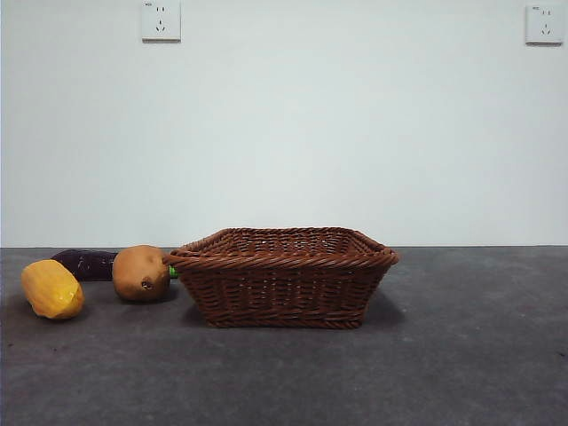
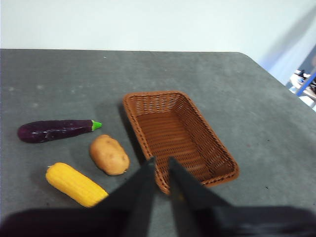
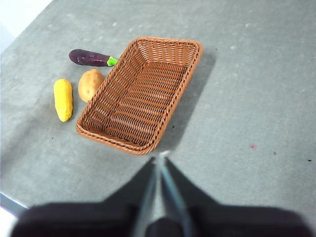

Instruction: Help me put the vegetables on the table into the basket

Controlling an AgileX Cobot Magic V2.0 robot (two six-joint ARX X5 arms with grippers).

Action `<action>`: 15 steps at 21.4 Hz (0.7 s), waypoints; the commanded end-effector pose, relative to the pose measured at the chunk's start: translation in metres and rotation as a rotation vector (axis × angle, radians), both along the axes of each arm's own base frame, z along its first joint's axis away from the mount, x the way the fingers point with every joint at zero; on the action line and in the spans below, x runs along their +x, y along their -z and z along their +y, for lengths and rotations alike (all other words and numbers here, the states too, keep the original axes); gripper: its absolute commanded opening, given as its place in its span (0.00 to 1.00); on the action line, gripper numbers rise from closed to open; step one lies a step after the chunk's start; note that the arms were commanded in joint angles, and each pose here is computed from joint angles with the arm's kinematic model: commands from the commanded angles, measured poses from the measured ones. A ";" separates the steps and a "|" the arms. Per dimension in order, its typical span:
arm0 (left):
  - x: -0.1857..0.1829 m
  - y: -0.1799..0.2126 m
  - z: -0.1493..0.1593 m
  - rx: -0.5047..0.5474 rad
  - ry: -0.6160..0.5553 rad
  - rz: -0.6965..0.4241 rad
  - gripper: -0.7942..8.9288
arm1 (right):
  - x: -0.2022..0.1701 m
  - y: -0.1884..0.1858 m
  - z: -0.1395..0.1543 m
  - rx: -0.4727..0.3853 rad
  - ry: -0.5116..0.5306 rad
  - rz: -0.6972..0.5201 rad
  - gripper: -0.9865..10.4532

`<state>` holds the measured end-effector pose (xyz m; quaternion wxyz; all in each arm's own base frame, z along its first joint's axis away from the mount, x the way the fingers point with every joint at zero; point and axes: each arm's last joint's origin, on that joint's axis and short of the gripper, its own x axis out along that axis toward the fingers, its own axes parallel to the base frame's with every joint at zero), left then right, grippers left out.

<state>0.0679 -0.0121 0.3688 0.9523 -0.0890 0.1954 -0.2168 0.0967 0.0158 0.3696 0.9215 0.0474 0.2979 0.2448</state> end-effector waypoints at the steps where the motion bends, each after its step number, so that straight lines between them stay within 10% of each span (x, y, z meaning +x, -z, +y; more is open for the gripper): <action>1: 0.002 -0.003 0.000 0.007 0.013 -0.007 0.62 | -0.001 -0.003 0.000 -0.003 -0.009 -0.015 0.40; 4: 0.003 -0.009 0.000 0.006 0.018 -0.015 0.71 | -0.002 -0.002 0.000 -0.001 -0.006 -0.007 0.64; 15: 0.012 -0.019 0.000 0.003 0.020 0.020 0.71 | 0.035 -0.001 0.003 0.076 -0.027 0.039 0.64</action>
